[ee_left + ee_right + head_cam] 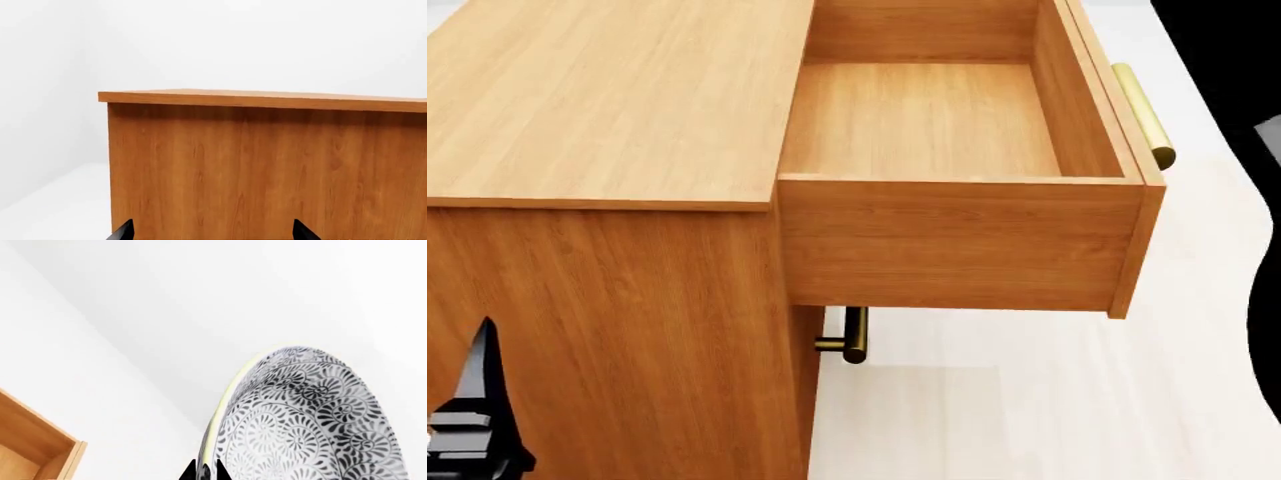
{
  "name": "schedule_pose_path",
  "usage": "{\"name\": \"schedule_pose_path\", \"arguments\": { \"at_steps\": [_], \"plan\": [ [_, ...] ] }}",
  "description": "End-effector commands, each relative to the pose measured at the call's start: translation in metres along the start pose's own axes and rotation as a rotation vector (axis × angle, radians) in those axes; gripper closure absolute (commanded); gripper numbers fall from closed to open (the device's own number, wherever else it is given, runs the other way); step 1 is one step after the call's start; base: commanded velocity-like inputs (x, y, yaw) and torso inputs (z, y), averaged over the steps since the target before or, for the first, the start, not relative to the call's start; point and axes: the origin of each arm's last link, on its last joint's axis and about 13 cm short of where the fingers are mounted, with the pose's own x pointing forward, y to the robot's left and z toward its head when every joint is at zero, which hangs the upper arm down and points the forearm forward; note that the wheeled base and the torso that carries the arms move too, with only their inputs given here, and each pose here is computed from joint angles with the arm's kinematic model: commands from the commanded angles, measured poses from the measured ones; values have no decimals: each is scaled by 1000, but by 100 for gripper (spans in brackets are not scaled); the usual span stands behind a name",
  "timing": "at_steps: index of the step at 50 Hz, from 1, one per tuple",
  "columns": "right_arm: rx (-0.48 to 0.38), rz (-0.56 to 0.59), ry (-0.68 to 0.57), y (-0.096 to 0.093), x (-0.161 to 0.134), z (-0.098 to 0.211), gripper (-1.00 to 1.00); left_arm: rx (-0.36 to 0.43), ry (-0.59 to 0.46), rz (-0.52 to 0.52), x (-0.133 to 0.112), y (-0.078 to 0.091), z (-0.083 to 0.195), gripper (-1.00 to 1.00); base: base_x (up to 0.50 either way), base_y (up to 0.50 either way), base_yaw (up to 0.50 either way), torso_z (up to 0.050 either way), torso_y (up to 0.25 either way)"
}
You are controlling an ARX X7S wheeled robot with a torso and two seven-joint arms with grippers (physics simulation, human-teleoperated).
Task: Put the bowl on top of the cabinet.
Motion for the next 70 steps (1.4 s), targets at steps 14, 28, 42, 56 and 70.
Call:
{"name": "schedule_pose_path", "arguments": {
  "at_steps": [14,28,42,56,70],
  "plan": [
    [-61,138,-268,43,-3,45,100,3,-2,-5,0,-1,0,-100,0,0,0,0,0],
    [-8,253,-408,65,-4,55,100,4,-3,3,1,0,0,-100,0,0,0,0,1],
    [36,350,-491,76,-13,64,100,2,4,1,3,1,-1,-100,0,0,0,0,1],
    [-32,443,-557,99,-28,72,100,2,-1,-4,2,2,0,-100,0,0,0,0,1],
    [-98,534,-584,125,-29,69,100,-7,-10,-18,-2,2,3,-100,0,0,0,0,0]
  ]
}}
